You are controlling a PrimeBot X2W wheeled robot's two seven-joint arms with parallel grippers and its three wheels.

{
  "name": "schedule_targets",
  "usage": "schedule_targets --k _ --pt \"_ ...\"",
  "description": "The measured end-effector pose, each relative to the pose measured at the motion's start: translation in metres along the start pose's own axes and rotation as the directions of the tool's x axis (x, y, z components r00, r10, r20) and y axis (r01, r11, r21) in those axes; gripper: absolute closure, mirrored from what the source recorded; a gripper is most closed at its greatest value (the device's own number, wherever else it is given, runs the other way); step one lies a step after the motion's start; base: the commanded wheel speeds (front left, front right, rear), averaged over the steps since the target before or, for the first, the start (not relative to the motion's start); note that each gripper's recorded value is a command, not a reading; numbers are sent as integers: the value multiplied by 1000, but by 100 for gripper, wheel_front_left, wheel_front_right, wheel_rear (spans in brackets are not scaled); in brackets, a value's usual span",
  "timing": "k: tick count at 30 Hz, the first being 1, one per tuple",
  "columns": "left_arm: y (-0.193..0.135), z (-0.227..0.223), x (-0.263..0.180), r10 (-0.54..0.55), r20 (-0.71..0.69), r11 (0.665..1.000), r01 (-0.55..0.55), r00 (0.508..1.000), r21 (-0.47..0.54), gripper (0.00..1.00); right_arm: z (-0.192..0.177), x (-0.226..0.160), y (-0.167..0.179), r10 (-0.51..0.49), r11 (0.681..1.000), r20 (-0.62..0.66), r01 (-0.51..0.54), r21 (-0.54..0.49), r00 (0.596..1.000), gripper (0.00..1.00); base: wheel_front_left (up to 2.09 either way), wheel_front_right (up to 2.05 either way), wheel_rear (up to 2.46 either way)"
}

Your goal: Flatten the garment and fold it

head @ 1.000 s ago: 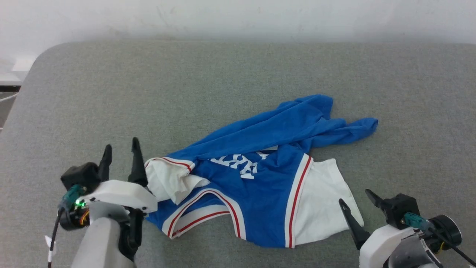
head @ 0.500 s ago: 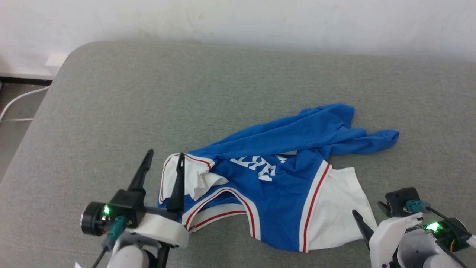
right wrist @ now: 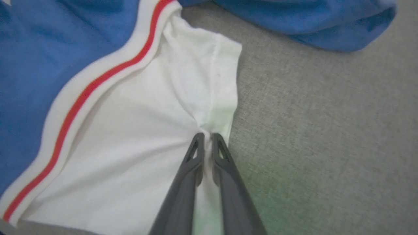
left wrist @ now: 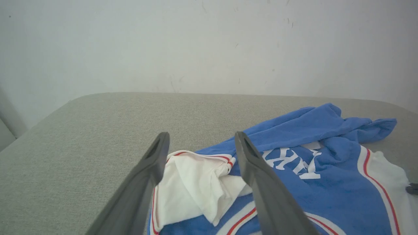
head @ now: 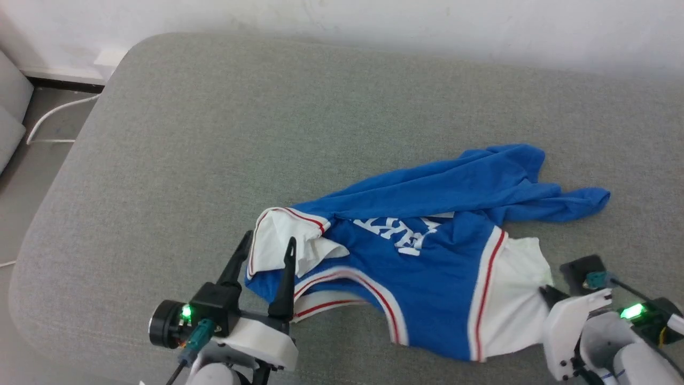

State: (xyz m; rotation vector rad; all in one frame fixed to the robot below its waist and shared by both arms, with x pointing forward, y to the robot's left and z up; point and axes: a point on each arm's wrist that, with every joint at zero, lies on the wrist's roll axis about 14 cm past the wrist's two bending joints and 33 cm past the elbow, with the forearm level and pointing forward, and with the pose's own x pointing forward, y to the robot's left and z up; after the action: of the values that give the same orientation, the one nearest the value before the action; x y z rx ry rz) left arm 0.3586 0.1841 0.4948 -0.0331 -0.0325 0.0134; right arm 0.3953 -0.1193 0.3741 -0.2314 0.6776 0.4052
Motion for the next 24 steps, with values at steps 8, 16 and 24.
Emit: schedule_targets --k 8,16,24 --pt "-17 -5 3 -42 -13 999 42 999 -23 0 25 -16 -85 -207 976 87 212 -48 974 100 0 0 0" --pt "-37 -26 2 -119 -89 992 115 989 -46 0 26 -23 -91 -234 972 142 236 3 962 0 0 0 0" --pt "-72 -64 -12 -253 -364 968 233 897 -97 0 27 -50 -93 -297 954 249 276 117 922 0 0 0 0"
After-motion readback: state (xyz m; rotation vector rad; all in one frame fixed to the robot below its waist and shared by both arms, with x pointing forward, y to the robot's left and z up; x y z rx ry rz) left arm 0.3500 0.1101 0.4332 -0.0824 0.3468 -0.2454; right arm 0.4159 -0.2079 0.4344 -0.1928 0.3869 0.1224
